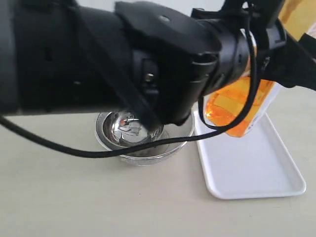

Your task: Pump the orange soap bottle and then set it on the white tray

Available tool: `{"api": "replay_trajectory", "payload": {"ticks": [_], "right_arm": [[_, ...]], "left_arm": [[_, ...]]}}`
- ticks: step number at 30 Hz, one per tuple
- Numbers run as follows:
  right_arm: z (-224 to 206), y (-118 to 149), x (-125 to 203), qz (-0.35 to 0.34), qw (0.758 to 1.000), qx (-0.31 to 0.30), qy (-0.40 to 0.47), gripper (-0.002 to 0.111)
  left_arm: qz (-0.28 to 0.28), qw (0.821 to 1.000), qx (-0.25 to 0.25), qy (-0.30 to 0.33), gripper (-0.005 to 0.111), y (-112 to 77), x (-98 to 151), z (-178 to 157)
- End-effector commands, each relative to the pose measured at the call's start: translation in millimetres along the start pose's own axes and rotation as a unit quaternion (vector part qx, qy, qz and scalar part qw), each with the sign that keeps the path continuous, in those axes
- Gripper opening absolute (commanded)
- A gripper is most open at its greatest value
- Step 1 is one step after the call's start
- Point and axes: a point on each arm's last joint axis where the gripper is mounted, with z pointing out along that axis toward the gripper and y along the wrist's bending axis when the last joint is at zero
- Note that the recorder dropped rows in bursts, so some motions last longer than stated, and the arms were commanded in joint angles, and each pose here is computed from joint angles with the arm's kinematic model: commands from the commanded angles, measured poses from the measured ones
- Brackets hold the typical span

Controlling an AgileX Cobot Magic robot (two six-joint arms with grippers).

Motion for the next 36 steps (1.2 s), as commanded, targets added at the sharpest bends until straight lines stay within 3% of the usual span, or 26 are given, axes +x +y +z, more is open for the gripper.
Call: {"api": "replay_trajectory", "payload": {"ticks": [1,5,9,15,22,34,36], "right_arm": [[-23,-10,18,0.007,0.999,0.030,-0.015,0.000],[-38,-15,28,0.014,0.998,0.037,-0.039,0.000],[-43,-20,35,0.009,0.998,0.063,-0.026,0.000],[-40,-24,37,-0.005,0.998,0.066,-0.017,0.000],[-26,-28,42,-0.033,0.998,0.059,-0.004,0.000],[-19,-25,47,-0.053,0.997,0.053,0.010,0.000],[-19,-25,47,-0.053,0.997,0.053,0.010,0.000]], "left_arm": [[-0.016,1.000,-0.001,-0.019,0.005,-9.1,-6,23],[-0.059,0.998,-0.011,-0.019,0.005,-10.6,1,49],[-0.134,0.989,-0.056,-0.019,0.005,-2.8,16,73],[-0.117,0.985,-0.126,-0.010,0.005,2.2,47,98],[-0.144,0.981,-0.127,0.018,0.005,-2.3,85,122],[-0.136,0.984,-0.115,0.022,0.006,-4.3,85,122],[-0.138,0.986,-0.088,0.032,0.022,-9.4,86,123]]}}
